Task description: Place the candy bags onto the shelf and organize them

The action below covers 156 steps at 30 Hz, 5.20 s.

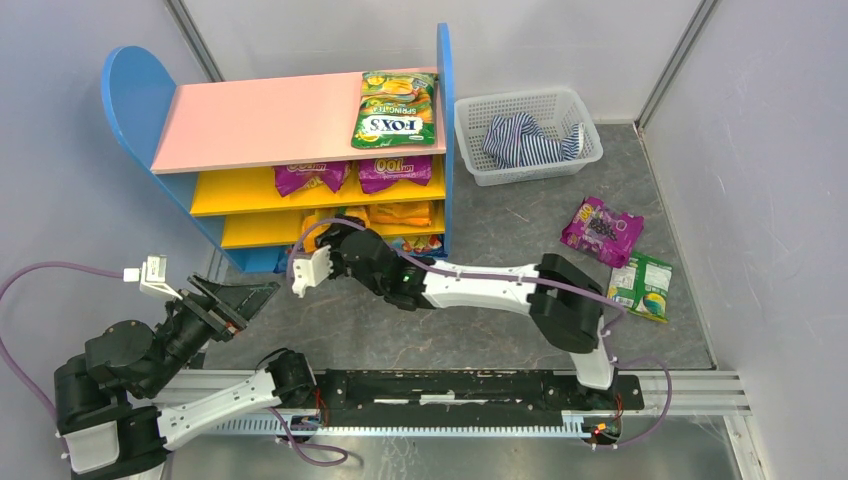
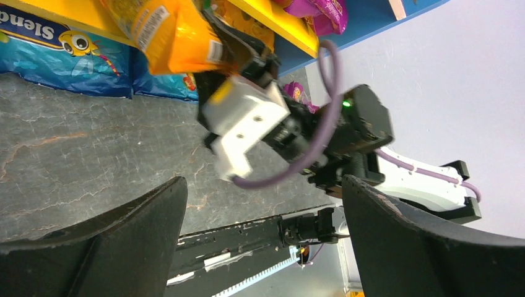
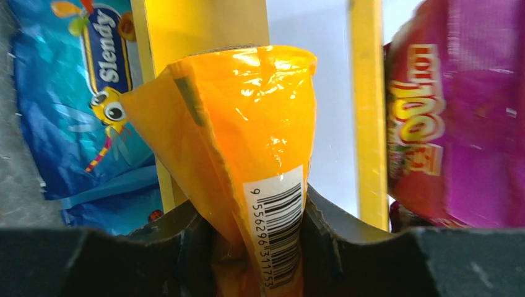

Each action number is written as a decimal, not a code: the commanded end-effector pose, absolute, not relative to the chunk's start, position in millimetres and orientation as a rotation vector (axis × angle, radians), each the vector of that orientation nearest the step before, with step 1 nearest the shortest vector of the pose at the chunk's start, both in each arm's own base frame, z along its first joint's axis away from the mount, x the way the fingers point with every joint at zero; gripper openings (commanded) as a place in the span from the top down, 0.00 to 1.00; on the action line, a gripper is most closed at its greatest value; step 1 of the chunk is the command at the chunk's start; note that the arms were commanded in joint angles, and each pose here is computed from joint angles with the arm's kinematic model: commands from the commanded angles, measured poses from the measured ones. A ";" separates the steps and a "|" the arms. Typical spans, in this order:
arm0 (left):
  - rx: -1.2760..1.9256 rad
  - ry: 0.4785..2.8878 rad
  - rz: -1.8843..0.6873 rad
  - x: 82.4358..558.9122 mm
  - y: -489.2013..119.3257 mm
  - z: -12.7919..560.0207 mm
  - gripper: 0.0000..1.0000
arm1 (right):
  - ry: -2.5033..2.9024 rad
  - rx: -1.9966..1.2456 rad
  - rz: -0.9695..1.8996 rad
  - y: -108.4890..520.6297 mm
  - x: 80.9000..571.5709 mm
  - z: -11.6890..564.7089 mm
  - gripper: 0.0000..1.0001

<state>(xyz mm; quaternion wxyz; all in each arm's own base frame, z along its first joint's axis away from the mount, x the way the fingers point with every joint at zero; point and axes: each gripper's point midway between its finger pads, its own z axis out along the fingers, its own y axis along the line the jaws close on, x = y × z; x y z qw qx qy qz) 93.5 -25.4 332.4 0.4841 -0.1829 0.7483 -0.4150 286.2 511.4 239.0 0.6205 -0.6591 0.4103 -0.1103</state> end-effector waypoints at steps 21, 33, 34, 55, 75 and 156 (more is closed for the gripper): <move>-0.491 1.829 -1.064 94.9 -37.9 334.4 0.00 | 0.941 -1.572 -0.047 525.5 268.5 246.1 0.16; -0.482 1.835 -1.049 98.2 -43.2 334.6 0.00 | 0.984 -1.523 0.025 535.5 288.9 238.1 0.42; -0.483 1.834 -1.046 98.7 -43.0 334.4 0.00 | 0.995 -1.511 0.028 535.2 294.3 237.8 0.44; -0.479 1.837 -1.034 101.6 -47.2 332.1 0.00 | 1.126 -1.319 0.252 501.3 250.8 301.7 0.15; -0.260 2.034 -0.806 128.7 -116.0 258.7 0.00 | 1.947 -0.586 -0.214 139.0 267.6 123.0 0.02; -0.153 2.432 -1.180 104.8 -270.9 91.6 0.75 | 1.582 -1.437 0.305 299.3 121.2 69.2 0.02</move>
